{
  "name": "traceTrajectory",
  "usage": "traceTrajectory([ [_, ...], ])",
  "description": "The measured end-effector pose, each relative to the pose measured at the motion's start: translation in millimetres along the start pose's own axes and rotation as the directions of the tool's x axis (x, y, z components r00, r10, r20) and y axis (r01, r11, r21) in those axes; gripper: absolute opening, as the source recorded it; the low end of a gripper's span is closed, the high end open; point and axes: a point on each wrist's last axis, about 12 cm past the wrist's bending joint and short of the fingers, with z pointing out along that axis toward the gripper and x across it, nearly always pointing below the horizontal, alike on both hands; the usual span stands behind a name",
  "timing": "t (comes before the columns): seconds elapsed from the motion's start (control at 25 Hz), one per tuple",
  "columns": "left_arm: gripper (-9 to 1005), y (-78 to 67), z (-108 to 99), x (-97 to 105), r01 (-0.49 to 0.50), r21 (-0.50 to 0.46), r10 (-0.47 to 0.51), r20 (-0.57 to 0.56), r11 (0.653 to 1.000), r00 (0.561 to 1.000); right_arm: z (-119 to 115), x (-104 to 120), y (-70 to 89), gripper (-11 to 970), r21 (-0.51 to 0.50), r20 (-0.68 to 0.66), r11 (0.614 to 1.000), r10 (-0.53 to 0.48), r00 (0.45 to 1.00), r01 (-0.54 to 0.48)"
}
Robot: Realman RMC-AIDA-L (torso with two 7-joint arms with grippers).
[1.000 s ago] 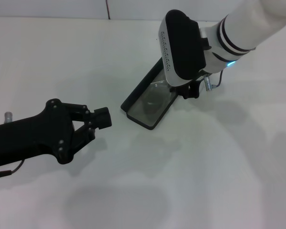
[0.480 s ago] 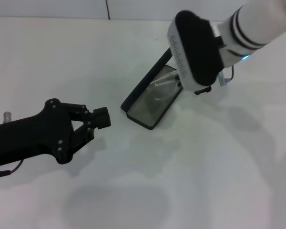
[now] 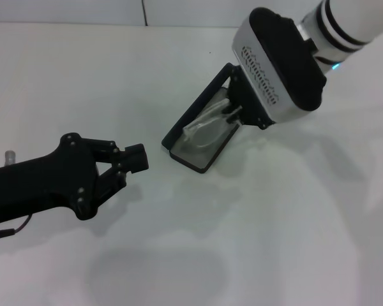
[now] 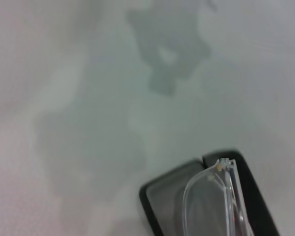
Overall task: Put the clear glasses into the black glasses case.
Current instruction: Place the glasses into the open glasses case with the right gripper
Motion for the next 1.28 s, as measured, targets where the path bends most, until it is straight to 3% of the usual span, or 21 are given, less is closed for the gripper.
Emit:
traceTrajectory([
  [0.24, 58, -0.7, -1.0, 0.7, 0.004, -0.004, -0.004, 0.002, 1.000, 1.000, -0.8, 0.8, -9.0, 92, -0.026, 0.078, 0.996, -0.088, 0.993, 0.090],
  [0.8, 58, 3.4, -0.6, -3.7, -0.004, -0.013, 0.004, 0.013, 1.000, 1.000, 18.6, 11.7, -13.1, 123, -0.003, -0.026, 0.975, -0.224, 0.974, 0.224],
  [1.28, 58, 5.0, 1.6, -5.5, -0.010, -0.007, 0.010, 0.015, 1.000, 1.000, 19.9, 6.5, -12.3, 149, 0.002, 0.002, 0.988, -0.152, 0.988, 0.152],
])
